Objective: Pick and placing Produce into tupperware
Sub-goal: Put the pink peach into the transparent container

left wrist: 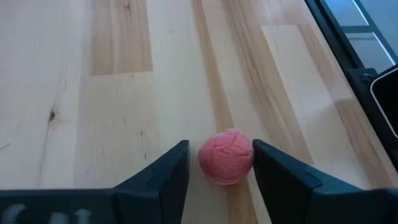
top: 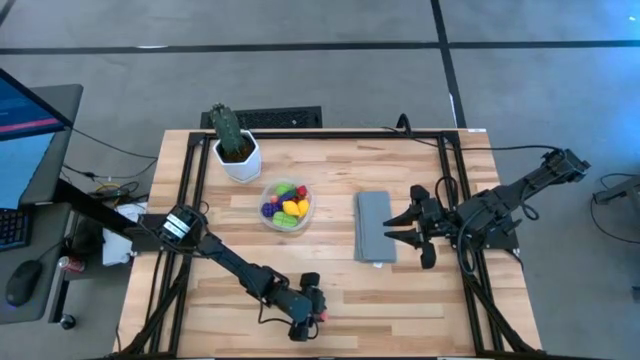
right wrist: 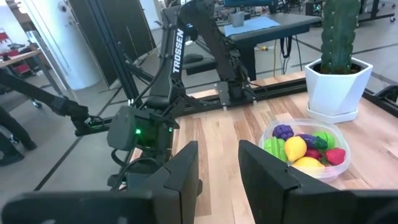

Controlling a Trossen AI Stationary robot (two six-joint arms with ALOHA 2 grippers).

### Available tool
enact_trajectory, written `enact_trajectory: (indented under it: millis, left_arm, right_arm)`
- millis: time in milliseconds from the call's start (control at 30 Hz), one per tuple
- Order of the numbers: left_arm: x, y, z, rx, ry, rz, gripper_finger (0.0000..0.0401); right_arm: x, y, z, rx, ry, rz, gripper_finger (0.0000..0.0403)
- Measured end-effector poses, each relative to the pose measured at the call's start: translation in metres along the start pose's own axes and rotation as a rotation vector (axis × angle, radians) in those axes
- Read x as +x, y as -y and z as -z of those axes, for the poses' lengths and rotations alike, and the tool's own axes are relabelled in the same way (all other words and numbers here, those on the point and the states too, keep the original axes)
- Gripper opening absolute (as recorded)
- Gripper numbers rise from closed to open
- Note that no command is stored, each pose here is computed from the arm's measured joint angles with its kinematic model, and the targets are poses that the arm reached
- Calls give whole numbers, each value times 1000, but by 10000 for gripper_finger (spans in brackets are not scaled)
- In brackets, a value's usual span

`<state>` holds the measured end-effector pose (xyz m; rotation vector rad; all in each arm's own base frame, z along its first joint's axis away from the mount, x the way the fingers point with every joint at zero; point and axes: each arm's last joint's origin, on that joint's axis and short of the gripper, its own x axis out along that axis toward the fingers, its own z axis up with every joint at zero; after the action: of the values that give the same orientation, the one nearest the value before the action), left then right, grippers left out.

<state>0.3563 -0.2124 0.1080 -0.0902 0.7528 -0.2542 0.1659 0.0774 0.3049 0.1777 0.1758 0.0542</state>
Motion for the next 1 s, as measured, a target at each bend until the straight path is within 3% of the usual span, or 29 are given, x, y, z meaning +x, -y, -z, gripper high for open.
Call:
enact_trajectory:
  millis: [367,1000]
  left_arm:
    - [0,-5,-2,-8,0,-2,96]
    - [-7,-25,-30,-68,158,-38,93]
  right_arm:
    - [0,0,0,0,0,0,129]
    - [0,0,0,0,0,0,127]
